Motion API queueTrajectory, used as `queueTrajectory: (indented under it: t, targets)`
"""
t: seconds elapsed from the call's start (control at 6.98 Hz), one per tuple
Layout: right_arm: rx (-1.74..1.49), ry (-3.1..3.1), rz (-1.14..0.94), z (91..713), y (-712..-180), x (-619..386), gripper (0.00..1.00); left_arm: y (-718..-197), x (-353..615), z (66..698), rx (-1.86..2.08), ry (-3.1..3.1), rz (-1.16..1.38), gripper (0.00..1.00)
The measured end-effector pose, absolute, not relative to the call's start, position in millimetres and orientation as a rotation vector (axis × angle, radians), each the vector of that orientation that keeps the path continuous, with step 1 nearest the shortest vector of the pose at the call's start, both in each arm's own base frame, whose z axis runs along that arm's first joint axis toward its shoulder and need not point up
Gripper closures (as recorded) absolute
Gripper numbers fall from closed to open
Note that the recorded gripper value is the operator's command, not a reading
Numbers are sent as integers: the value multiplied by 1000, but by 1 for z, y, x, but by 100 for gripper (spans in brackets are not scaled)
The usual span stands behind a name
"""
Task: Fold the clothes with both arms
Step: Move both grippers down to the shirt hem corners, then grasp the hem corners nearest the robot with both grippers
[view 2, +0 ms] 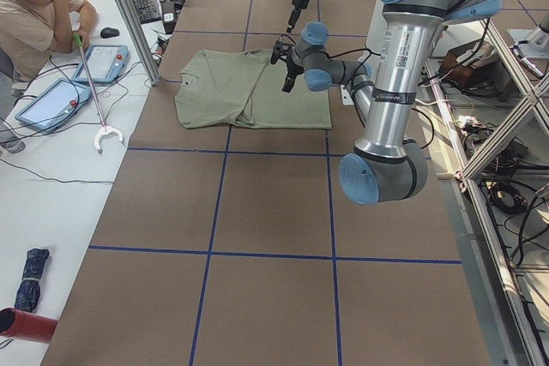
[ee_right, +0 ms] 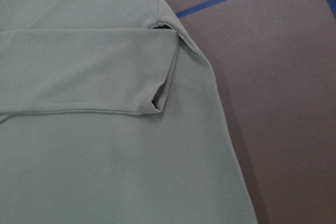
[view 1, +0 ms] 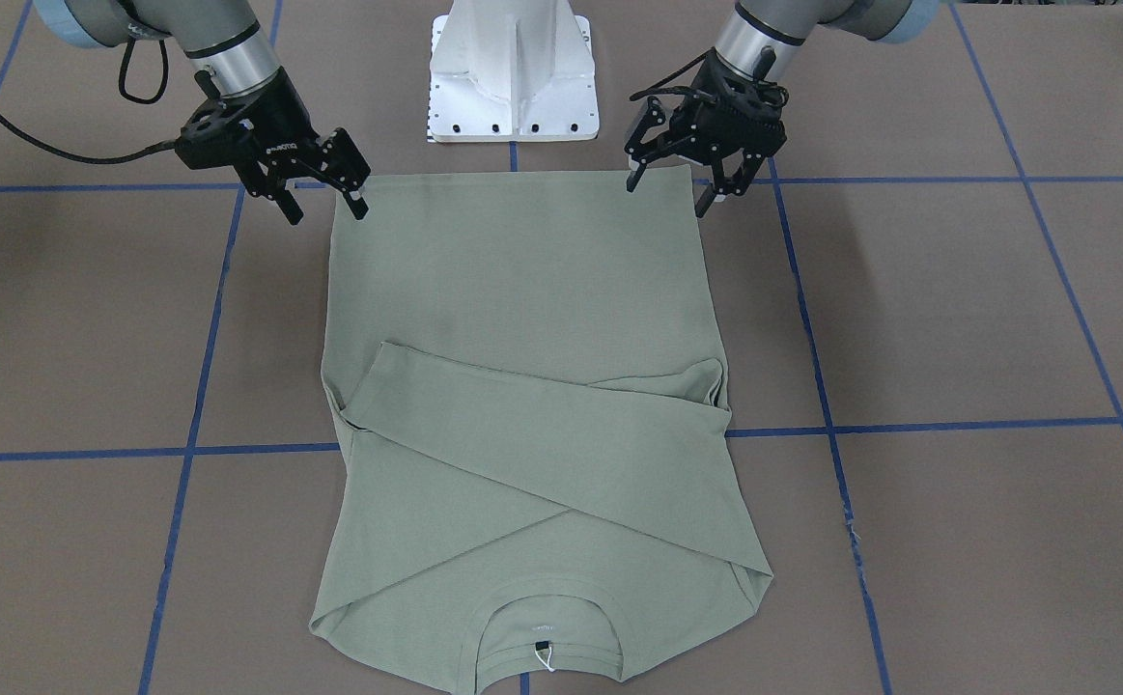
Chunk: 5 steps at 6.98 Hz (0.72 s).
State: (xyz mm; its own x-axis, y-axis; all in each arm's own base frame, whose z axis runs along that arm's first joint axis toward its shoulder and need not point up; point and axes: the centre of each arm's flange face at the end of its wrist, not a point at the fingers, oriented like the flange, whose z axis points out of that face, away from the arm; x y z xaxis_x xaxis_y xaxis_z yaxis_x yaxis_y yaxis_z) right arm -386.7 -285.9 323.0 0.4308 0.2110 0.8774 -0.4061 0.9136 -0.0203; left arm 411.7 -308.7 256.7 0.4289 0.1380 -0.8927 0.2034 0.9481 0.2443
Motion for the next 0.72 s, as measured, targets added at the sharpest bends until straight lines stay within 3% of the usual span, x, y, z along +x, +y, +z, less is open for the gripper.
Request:
queueTrajectory:
  t: [0.29, 0.72]
  targets:
    - [181, -1024, 459, 350, -239, -377, 2, -242, 442, 292, 216, 1138, -233, 32]
    - [174, -1011, 484, 357, -231, -375, 2, -197, 456, 346, 178, 1050, -293, 32]
